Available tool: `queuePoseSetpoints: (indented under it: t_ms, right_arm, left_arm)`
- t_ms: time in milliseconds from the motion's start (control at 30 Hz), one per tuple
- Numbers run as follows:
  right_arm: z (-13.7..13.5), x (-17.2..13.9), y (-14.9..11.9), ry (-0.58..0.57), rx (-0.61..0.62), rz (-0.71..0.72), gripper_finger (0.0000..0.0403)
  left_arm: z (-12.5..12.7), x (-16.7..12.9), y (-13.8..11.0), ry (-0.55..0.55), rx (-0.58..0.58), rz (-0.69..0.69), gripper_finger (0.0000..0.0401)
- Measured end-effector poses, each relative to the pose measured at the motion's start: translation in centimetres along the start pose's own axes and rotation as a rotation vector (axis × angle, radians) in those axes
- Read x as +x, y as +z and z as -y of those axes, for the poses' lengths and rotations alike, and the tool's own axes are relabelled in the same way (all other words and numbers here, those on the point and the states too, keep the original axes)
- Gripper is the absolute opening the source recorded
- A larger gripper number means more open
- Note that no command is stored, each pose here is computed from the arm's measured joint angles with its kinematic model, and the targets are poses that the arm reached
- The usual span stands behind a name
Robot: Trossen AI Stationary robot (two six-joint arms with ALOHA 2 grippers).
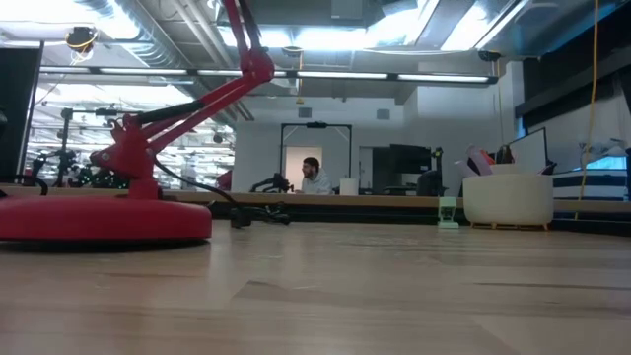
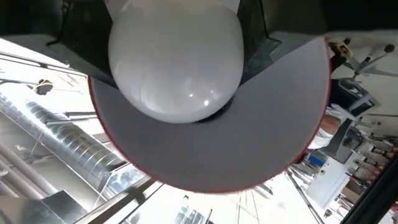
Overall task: Screw lightbulb
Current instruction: Insert the white lightbulb into the red desk lamp
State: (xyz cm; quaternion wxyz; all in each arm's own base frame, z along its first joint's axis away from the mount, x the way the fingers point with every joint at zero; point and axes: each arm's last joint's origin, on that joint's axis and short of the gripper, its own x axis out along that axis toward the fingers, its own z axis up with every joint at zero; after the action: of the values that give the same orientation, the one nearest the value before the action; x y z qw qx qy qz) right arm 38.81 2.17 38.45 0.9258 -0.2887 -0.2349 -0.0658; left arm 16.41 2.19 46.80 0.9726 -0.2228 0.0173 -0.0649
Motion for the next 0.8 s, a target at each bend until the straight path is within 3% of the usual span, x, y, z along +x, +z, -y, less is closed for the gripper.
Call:
queuePoseSetpoints:
  t_ms: [467,667,800]
  right_arm:
    - [-0.3,1.7,-0.4,-0.002,0.001,-0.058,0.0257]
    - [0.2,2.0,-0.2,0.026,0.133,-0.079,0.0257]
    - [0.2,2.0,-0.2,0.012,0.151,-0.092,0.0257]
  left_arm:
    - [-0.2,0.5,-0.2,0.006,-0.009,-0.018,0.0253]
    - [-0.5,1.3,-0.2,0.005,0.027,-0.032,0.0253]
    - [-0.4,1.6,-0.3,-0.009,0.078,-0.037,0.0253]
